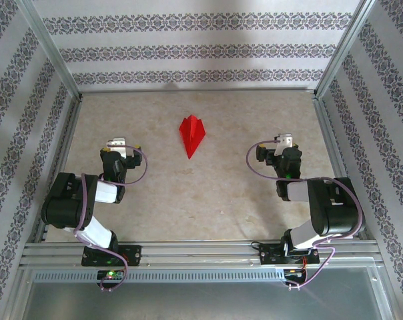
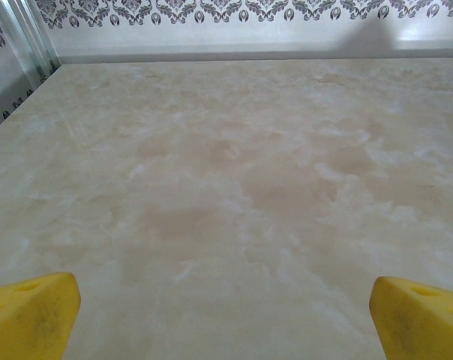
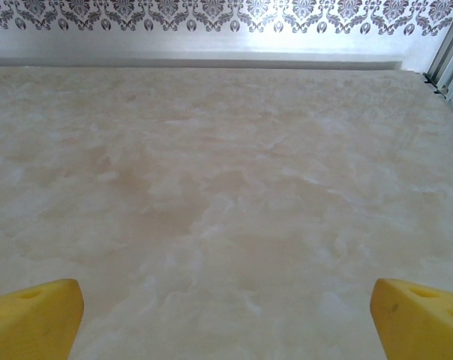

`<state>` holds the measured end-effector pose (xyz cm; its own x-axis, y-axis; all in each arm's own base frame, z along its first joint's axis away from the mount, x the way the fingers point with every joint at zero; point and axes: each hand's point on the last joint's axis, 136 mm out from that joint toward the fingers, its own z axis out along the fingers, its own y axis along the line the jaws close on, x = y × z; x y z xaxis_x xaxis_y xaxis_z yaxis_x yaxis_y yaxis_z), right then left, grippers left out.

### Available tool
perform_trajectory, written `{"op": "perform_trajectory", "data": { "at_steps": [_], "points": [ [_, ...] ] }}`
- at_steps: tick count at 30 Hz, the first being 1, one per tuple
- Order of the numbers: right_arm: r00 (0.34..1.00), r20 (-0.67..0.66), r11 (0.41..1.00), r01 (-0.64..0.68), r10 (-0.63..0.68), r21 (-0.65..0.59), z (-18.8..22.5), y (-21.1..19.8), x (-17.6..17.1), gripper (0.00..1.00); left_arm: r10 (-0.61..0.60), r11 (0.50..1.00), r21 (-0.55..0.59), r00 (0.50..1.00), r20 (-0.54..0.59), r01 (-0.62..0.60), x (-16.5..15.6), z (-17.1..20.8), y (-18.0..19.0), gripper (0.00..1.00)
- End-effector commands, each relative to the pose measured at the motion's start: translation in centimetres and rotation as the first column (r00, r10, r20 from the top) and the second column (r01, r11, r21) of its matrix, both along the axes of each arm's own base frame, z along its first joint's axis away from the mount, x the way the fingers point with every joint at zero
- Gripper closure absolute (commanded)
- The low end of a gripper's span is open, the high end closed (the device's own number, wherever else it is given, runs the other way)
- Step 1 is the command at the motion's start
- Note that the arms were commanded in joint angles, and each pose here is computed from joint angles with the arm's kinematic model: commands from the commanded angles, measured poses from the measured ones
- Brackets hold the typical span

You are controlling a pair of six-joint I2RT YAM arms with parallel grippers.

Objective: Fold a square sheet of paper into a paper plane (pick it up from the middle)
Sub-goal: Reset both arms

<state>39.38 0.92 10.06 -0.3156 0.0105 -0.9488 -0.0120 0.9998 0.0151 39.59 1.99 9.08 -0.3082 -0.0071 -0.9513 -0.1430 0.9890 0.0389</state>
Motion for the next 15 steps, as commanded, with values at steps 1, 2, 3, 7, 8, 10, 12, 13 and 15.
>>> {"op": "perform_trajectory", "data": {
  "at_steps": [1, 2, 3, 7, 8, 10, 12, 13, 15],
  "points": [
    [0.999, 0.020, 1.000, 0.027, -0.027, 0.007, 0.61, -0.73, 0.51, 0.02, -0.019, 1.000, -0.005, 1.000, -0.015, 0.018, 0.30, -0.10, -0.06, 0.01],
    [0.999, 0.020, 1.000, 0.027, -0.027, 0.007, 0.60, -0.72, 0.51, 0.02, -0.021, 1.000, -0.010, 1.000, -0.021, 0.021, 0.32, -0.14, -0.13, 0.01],
    [0.999, 0.019, 1.000, 0.027, -0.027, 0.007, 0.59, -0.72, 0.51, 0.02, -0.023, 1.000, -0.009, 1.000, -0.020, 0.022, 0.32, -0.12, -0.15, 0.01],
    [0.999, 0.020, 1.000, 0.025, -0.025, 0.007, 0.59, -0.69, 0.51, 0.02, -0.023, 1.000, -0.008, 1.000, -0.017, 0.023, 0.35, -0.11, -0.14, 0.01],
    [0.999, 0.019, 1.000, 0.026, -0.026, 0.006, 0.58, -0.71, 0.51, 0.02, -0.023, 1.000, -0.008, 1.000, -0.020, 0.023, 0.37, -0.15, -0.14, 0.01],
    [0.999, 0.020, 1.000, 0.027, -0.027, 0.007, 0.59, -0.72, 0.51, 0.02, -0.023, 1.000, -0.008, 0.999, -0.024, 0.022, 0.39, -0.23, -0.13, 0.01],
    [0.999, 0.020, 1.000, 0.027, -0.027, 0.007, 0.62, -0.71, 0.51, 0.02, -0.022, 1.000, -0.010, 0.999, -0.024, 0.022, 0.38, -0.22, -0.14, 0.01],
    [0.999, 0.020, 1.000, 0.026, -0.027, 0.007, 0.60, -0.71, 0.51, 0.02, -0.022, 1.000, -0.009, 1.000, -0.022, 0.022, 0.35, -0.20, -0.10, 0.01],
    [0.999, 0.020, 1.000, 0.026, -0.027, 0.005, 0.59, -0.72, 0.51, 0.02, -0.022, 1.000, -0.010, 1.000, -0.022, 0.022, 0.35, -0.22, -0.11, 0.01]
  ]
}}
